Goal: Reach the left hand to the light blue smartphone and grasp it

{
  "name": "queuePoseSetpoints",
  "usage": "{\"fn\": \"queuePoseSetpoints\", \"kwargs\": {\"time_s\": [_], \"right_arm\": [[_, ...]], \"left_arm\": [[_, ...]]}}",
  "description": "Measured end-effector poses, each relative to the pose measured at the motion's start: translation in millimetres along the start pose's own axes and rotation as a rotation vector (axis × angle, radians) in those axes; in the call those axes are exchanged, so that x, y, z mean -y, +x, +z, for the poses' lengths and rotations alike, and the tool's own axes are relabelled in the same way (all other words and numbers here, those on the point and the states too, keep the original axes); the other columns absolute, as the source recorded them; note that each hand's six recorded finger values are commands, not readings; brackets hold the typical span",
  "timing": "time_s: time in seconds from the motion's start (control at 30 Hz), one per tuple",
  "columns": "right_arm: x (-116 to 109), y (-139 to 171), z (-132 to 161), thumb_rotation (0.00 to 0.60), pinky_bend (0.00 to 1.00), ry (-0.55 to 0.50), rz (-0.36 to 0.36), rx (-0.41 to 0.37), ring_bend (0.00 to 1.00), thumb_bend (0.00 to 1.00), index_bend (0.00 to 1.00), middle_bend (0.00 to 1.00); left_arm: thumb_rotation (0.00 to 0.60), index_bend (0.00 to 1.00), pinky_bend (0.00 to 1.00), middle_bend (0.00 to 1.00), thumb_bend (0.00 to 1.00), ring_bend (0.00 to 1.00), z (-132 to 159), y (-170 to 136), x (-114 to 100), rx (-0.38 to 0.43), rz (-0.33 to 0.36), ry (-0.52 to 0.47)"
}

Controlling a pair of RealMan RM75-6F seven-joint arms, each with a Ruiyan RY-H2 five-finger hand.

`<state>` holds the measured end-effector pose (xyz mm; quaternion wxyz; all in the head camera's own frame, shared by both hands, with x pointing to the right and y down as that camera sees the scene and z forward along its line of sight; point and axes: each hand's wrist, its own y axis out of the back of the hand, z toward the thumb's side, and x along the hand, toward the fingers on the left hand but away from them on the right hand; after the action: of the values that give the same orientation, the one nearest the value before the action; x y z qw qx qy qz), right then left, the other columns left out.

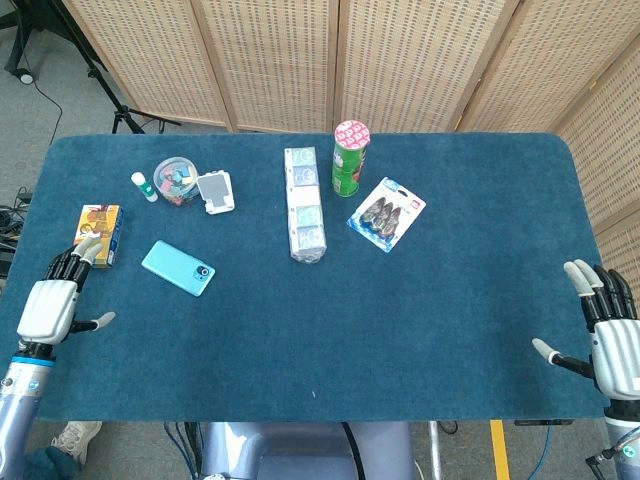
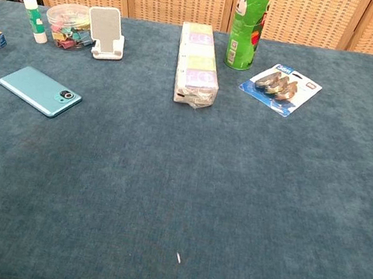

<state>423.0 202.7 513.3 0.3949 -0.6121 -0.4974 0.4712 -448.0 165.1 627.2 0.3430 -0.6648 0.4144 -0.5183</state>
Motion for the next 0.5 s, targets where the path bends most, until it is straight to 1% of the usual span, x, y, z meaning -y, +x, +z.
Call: {"fn": "queuePoseSetpoints", "kwargs": {"time_s": [0.1, 0.2, 0.3, 0.37, 0.5], "right_arm": [[-1.4, 0.0, 0.2, 0.600, 0.00, -0.009, -0.005, 0.002, 0.00, 0.00, 0.04, 0.00], [-2.8, 0.0, -0.3, 0.600, 0.00, -0.017, -0.007, 0.004, 0.00, 0.00, 0.04, 0.00], [-3.2, -1.0, -3.5, 0.600, 0.00, -0.018, -0.007, 0.015, 0.00, 0.00, 0.04, 0.00], [-1.5, -3.3, -5.8, 0.600, 0.00, -0.018, 0.001, 0.024, 0.00, 0.00, 0.04, 0.00], [1.0, -8.5, -10.3, 0.600, 0.00, -0.013, 0.008, 0.041, 0.00, 0.00, 0.04, 0.00]], "left_arm": [[0.600, 0.01, 0.11, 0.00, 0.00, 0.00, 1.2, 2.4, -0.4, 0.019, 0.005, -0.006], [0.600, 0.06, 0.11, 0.00, 0.00, 0.00, -1.0, 7.2, 0.2, 0.039, 0.008, -0.015], [0.600, 0.09, 0.11, 0.00, 0.00, 0.00, -2.9, 17.1, 4.1, 0.066, -0.004, -0.020], [0.600, 0.11, 0.11, 0.00, 0.00, 0.00, -1.2, 26.8, 9.5, 0.090, -0.024, -0.002], [0.600, 0.14, 0.11, 0.00, 0.00, 0.00, 2.1, 59.8, 30.1, 0.121, -0.102, 0.070]]}}
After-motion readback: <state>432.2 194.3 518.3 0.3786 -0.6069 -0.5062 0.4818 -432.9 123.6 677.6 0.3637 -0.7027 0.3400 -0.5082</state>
